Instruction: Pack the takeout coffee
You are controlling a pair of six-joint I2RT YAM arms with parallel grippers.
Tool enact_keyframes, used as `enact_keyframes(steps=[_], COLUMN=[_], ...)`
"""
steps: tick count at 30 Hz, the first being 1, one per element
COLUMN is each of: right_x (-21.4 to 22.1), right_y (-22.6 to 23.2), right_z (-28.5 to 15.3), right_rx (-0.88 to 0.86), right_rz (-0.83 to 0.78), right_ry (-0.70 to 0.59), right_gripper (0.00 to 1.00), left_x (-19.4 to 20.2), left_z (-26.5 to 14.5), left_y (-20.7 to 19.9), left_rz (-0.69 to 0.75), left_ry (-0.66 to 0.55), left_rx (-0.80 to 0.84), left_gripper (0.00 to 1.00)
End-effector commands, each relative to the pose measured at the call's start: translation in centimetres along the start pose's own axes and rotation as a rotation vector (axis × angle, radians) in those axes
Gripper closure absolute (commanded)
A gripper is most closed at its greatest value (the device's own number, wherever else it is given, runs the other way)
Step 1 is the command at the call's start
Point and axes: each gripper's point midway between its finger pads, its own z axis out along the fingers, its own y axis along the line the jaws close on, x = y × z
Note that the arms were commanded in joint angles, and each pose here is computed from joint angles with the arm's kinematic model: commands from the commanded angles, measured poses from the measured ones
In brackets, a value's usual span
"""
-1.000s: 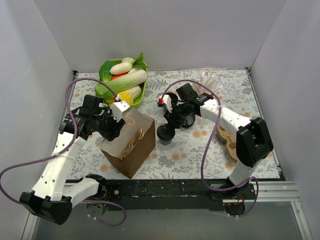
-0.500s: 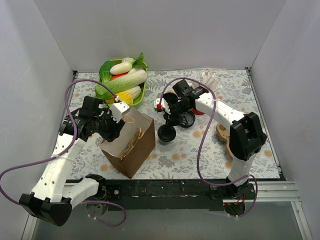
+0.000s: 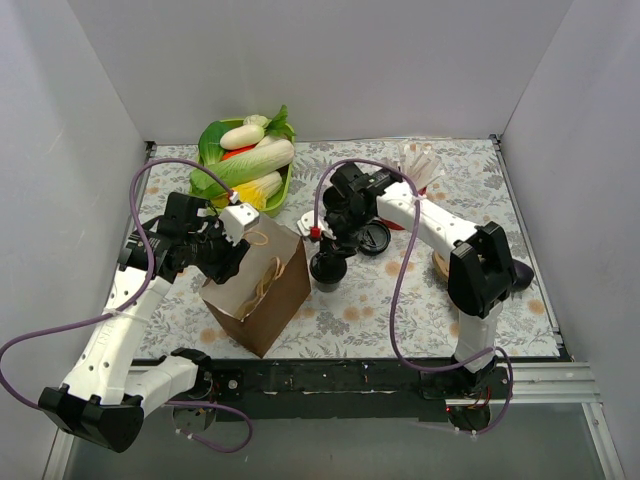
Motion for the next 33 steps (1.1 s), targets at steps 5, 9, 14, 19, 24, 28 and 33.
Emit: enact_keyframes(steps=[5,9,14,19,24,28,33], right_x=[-1.7,-1.0,-1.5,0.3,0.8,0.5,0.4], right_y=[-1.5,-2.4,-0.6,-0.1,0.0,-0.3,-0.5], right_z=[-5.8,-8.1,-6.0,-3.8,-2.7,-2.3,-1.6], right_rx=[0.364,0.686,0.559,0.509,0.513,0.527,0.562], right_rz=[0.211,0.455,0.681,0.833,0.858,0.846,0.849], right_ry=[-0.004,-0.093,-0.133,-0.101,-0.084,-0.079,-0.042], right_gripper=[0.13,0.02,0.02,0.09,0.09,0.03,0.02], left_x=[0.2,0.6,2.0,2.2,2.4,2.5,2.8], left_z=[-0.3,-0.1,-0.2,-0.5,-0.8,-0.9,-0.9], left_y=[0.3,0.4,2.4,2.3,2.0,1.8,1.6], left_rz=[-0.010,-0.010,-0.018,-0.027,-0.054,-0.058,-0.058], left_ry=[-0.003,0.006,0.060,0.051,0.031,0.021,0.016], left_rx=[-0.022,-0.033,-0.151,-0.163,-0.169,-0.167,-0.165], left_gripper=[0.55,0.55,0.55,0.55,0.54,0.54,0.54])
